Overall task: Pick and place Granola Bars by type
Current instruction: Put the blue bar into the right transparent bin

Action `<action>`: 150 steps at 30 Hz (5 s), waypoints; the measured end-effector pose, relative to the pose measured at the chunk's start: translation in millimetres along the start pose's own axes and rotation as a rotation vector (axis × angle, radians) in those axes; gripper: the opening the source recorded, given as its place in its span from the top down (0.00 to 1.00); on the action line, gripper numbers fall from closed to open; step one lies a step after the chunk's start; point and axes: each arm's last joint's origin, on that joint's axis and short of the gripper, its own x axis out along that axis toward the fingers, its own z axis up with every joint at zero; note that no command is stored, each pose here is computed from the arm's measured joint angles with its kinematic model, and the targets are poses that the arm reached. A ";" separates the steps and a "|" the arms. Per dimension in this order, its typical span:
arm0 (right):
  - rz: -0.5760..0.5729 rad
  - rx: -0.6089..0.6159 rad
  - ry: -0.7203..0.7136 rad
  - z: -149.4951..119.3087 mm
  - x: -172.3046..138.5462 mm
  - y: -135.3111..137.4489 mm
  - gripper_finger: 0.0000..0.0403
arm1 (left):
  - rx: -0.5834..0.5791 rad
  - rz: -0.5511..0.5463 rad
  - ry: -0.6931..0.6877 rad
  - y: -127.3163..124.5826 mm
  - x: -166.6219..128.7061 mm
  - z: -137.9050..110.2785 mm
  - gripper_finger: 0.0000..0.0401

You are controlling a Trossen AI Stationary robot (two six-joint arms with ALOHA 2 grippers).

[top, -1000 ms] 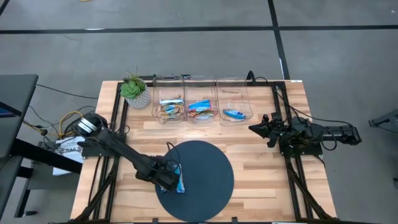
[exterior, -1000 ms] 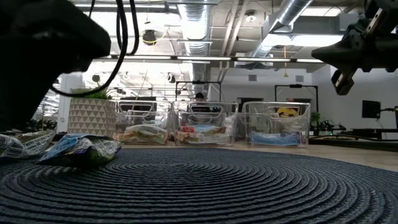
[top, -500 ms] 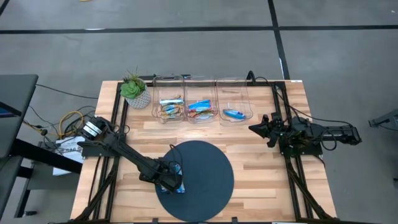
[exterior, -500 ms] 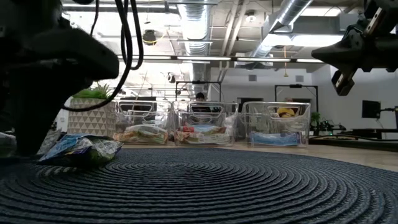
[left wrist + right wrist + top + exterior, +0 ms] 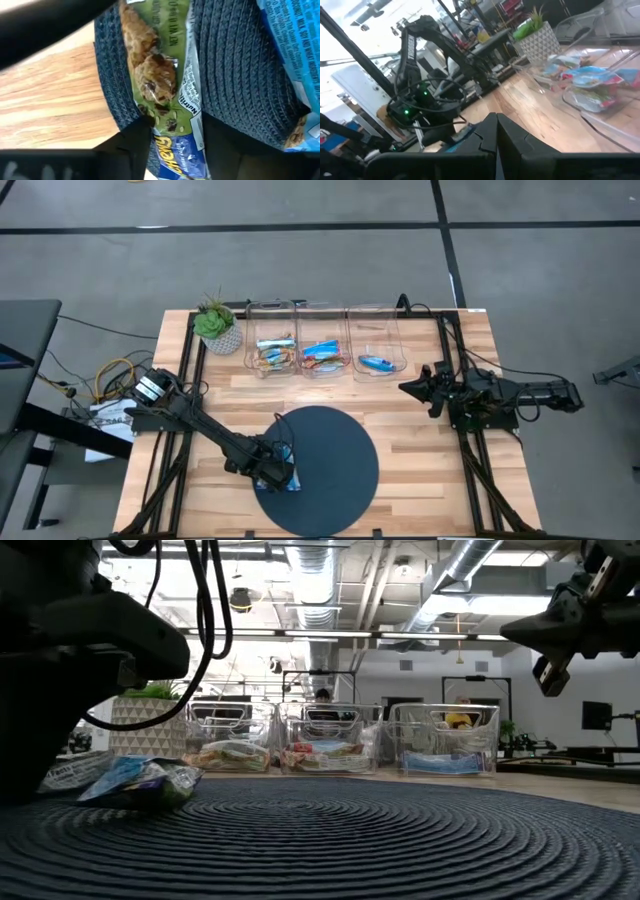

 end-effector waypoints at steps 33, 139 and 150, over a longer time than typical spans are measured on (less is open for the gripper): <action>0.000 0.000 0.002 -0.1 0.1 0.0 1.00 | 0.382 -0.125 -0.368 -66.2 -95.0 98.0 0.75; -0.054 0.135 -0.115 79.8 59.8 34.8 0.68 | 0.718 -0.974 -0.793 -123.4 -185.0 220.8 0.75; 0.011 0.138 -0.127 81.1 67.0 36.9 0.48 | 0.722 -0.972 -0.796 -123.4 -185.0 220.8 0.75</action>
